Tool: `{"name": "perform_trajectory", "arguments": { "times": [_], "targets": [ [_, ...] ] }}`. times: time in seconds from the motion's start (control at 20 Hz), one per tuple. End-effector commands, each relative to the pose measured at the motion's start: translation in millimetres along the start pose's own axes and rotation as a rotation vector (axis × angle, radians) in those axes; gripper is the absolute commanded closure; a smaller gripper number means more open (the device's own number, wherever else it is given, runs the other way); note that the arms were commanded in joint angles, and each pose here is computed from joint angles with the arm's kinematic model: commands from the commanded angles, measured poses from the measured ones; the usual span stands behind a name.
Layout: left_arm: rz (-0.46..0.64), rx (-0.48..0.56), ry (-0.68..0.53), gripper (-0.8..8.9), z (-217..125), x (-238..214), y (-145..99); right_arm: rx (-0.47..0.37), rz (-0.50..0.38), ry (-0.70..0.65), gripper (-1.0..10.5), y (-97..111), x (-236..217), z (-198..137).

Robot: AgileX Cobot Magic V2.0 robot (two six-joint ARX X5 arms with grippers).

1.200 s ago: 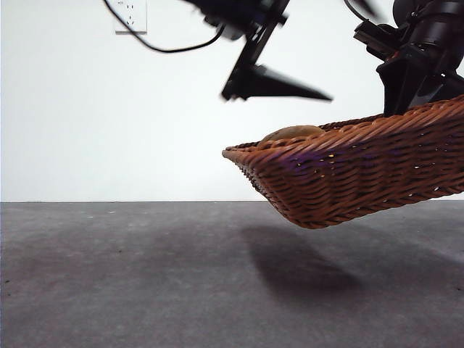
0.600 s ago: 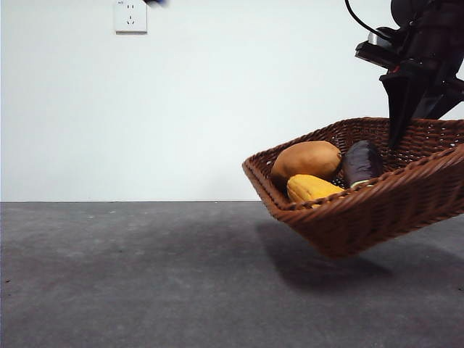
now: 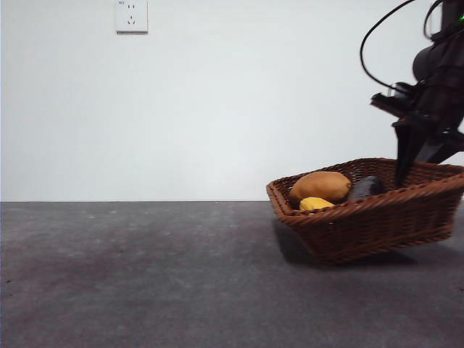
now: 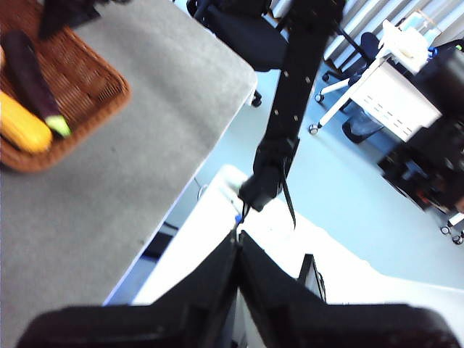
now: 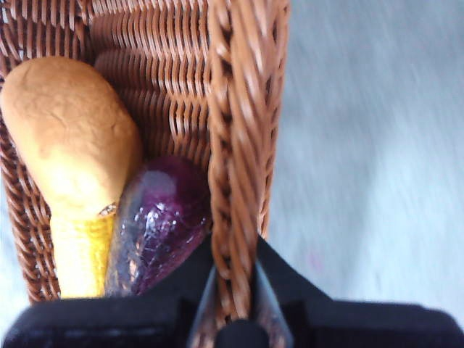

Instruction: Help me put the vegetables on the table into the basket

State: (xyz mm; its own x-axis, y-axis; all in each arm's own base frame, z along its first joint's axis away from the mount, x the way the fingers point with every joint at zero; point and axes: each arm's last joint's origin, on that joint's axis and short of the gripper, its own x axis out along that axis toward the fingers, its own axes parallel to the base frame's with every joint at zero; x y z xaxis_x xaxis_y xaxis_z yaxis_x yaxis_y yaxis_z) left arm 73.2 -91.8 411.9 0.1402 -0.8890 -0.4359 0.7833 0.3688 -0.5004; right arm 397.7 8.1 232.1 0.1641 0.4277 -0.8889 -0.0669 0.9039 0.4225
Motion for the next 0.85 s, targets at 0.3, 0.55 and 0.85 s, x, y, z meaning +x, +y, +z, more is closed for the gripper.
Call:
{"name": "perform_trajectory", "arguments": {
  "times": [0.3,0.55,0.85],
  "targets": [
    [0.025,-0.04,0.09,8.18,-13.8,-5.1,0.1,0.007,-0.009,0.068,9.6,-23.1,35.3,29.5],
    [0.027,-0.047,0.1,8.18,-13.3,-3.1,1.3,-0.014,-0.076,0.053,4.6,-27.5,37.9,34.3],
    [0.042,0.053,0.124,8.18,-15.1,-2.5,2.7,-0.009,-0.179,-0.055,2.2,1.9,-24.2,23.3]
  ]
}}
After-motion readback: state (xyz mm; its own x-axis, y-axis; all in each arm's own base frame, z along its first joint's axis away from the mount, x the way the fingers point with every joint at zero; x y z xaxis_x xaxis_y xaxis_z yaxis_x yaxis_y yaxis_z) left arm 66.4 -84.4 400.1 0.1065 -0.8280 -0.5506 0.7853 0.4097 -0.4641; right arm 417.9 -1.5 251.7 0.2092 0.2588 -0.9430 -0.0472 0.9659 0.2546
